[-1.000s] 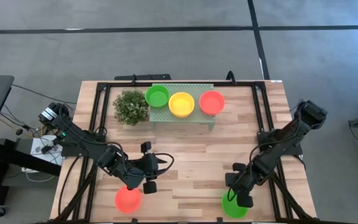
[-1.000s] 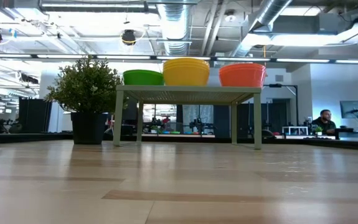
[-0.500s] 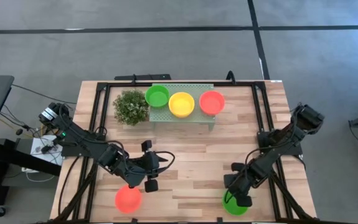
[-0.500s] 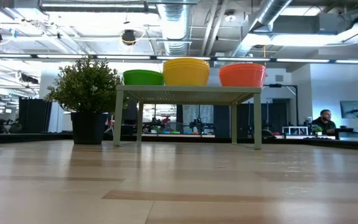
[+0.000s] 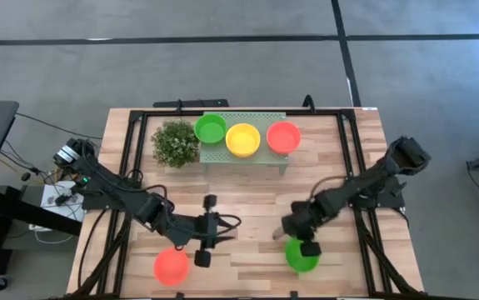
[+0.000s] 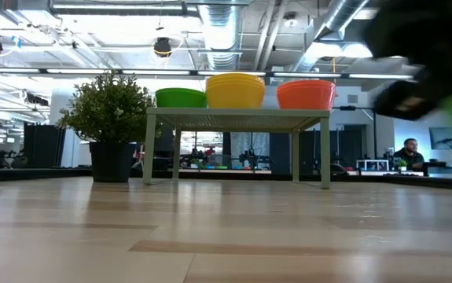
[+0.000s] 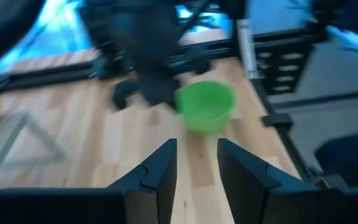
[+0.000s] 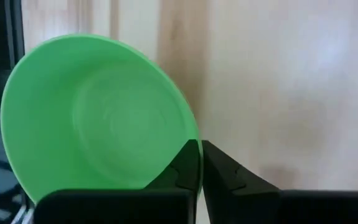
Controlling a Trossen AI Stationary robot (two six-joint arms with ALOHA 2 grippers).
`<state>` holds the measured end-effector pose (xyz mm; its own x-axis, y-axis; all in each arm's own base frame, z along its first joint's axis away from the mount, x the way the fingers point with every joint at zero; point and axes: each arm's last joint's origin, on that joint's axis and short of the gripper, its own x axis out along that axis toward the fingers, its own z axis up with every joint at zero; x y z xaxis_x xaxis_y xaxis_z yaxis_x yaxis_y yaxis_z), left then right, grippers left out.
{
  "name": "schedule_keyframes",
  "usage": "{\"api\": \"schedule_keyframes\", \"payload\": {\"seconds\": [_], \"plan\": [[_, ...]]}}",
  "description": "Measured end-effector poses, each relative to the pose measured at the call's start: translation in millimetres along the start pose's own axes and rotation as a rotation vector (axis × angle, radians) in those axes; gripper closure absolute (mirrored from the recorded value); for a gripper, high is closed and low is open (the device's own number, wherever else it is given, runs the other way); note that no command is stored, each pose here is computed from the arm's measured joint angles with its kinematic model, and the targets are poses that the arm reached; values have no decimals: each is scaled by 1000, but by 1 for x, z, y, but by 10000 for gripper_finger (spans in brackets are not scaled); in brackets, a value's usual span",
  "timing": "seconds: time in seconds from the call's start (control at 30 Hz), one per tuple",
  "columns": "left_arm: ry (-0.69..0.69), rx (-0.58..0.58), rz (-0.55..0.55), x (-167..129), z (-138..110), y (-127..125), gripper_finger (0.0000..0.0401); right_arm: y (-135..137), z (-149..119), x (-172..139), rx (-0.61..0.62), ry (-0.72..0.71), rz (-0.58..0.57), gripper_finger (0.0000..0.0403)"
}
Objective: Pick & Place Mini bowls
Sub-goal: Stack the green bowl on the green bowl on the shelf
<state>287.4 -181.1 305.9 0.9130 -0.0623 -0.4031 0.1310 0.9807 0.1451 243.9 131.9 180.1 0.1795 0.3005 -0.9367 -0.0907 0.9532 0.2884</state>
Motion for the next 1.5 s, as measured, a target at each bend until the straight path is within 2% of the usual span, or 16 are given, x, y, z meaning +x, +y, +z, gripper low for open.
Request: {"api": "schedule_keyframes", "payload": {"seconds": [0.13,0.23,0.4,0.6,0.73,0.83,0.93,1.13,1.4,1.5], "plan": [[-61,62,-104,18,4,7,284,-29,29,-20,40,-101,-11,394],[-67,103,-111,36,-1,14,284,-49,46,-33,108,-173,-20,390],[4,169,-113,66,-18,26,284,-72,56,-44,176,-237,-34,393],[71,306,-138,92,-39,32,266,-86,58,-48,347,-259,-28,397],[101,374,-118,104,-48,42,240,-89,59,-49,372,-262,-26,397],[127,381,-106,112,-55,50,222,-88,59,-49,399,-257,-5,399],[145,379,-150,121,-63,53,216,-90,58,-49,411,-250,1,399],[165,449,-182,128,-72,51,230,-93,58,-49,424,-240,11,396],[94,447,-174,108,-50,52,245,-96,54,-50,434,-202,3,396],[93,445,-168,107,-49,53,240,-96,54,-50,434,-202,3,396]]}}
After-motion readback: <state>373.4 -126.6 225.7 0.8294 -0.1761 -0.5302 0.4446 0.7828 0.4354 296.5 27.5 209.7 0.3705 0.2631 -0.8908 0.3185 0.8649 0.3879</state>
